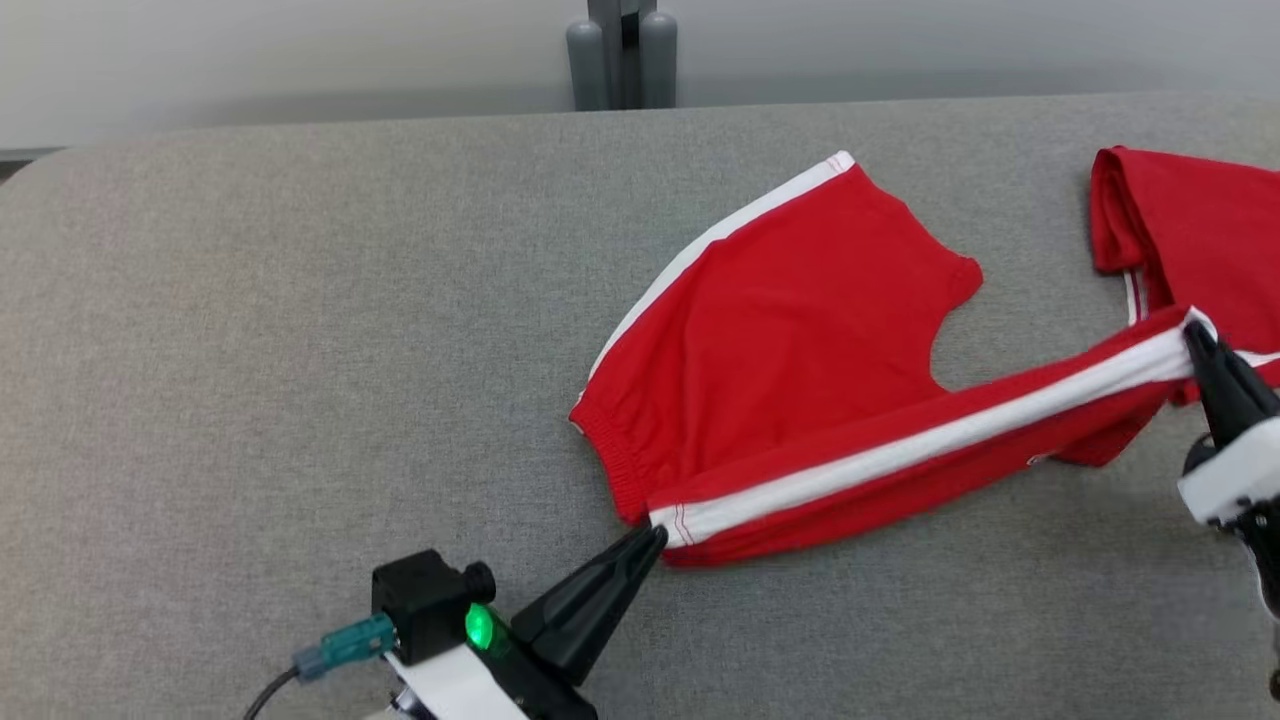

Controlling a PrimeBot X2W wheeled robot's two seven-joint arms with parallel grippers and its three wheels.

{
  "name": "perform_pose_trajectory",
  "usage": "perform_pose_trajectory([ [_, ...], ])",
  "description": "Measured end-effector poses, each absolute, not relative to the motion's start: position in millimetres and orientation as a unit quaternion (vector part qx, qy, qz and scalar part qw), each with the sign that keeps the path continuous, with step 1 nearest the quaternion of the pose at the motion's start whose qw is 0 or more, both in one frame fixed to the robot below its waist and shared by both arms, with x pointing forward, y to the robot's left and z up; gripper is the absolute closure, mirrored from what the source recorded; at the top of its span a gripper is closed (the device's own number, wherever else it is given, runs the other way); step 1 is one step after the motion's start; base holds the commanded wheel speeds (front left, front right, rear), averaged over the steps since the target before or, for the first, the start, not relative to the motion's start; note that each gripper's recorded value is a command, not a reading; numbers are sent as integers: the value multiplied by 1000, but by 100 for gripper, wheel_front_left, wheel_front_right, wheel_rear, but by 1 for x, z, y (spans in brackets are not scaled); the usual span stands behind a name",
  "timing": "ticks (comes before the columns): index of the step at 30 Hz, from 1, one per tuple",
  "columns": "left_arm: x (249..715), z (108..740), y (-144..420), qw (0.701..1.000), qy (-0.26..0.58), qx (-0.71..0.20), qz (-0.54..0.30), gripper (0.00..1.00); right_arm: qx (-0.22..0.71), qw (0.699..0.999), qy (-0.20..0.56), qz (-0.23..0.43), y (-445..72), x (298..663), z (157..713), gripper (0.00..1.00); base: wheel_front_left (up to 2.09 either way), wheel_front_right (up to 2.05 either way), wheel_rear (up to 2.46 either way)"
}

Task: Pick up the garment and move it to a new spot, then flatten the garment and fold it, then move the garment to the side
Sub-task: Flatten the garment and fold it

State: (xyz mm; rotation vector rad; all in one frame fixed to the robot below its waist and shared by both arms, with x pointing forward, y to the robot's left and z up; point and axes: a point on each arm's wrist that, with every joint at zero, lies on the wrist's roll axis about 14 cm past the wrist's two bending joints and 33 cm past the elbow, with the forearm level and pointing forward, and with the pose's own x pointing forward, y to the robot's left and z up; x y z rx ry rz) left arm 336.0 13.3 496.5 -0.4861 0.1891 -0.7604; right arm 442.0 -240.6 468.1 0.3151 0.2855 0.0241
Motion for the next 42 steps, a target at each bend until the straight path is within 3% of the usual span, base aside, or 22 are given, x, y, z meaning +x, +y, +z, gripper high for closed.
perform_pose_trajectory([
  [13, 416, 465, 42, 896, 119, -346, -250, 100, 70, 982, 155, 79, -170, 583, 463, 100, 0, 0, 0],
  [22, 439, 442, 65, 902, 133, -360, -195, 100, 49, 979, 162, 113, -132, 626, 441, 100, 0, 0, 0],
  [35, 449, 422, 67, 903, 152, -356, -184, 100, 16, 974, 171, 148, -101, 653, 417, 100, 0, 0, 0],
  [36, 449, 421, 66, 903, 153, -357, -183, 100, 15, 974, 173, 148, -101, 654, 415, 84, 0, 0, 0],
  [37, 449, 419, 66, 903, 155, -356, -182, 100, 13, 973, 177, 149, -100, 654, 412, 62, 0, 0, 0],
  [38, 450, 418, 67, 904, 156, -356, -180, 96, 13, 972, 178, 150, -98, 655, 410, 54, 0, 0, 0],
  [40, 452, 417, 65, 904, 156, -353, -181, 73, 12, 972, 179, 151, -96, 655, 407, 6, 0, 0, 0],
  [41, 453, 418, 64, 905, 156, -350, -184, 71, 12, 972, 177, 152, -95, 655, 407, 0, 0, 0, 0],
  [42, 453, 418, 63, 905, 155, -349, -185, 65, 13, 973, 175, 152, -94, 654, 408, 0, 0, 0, 0],
])
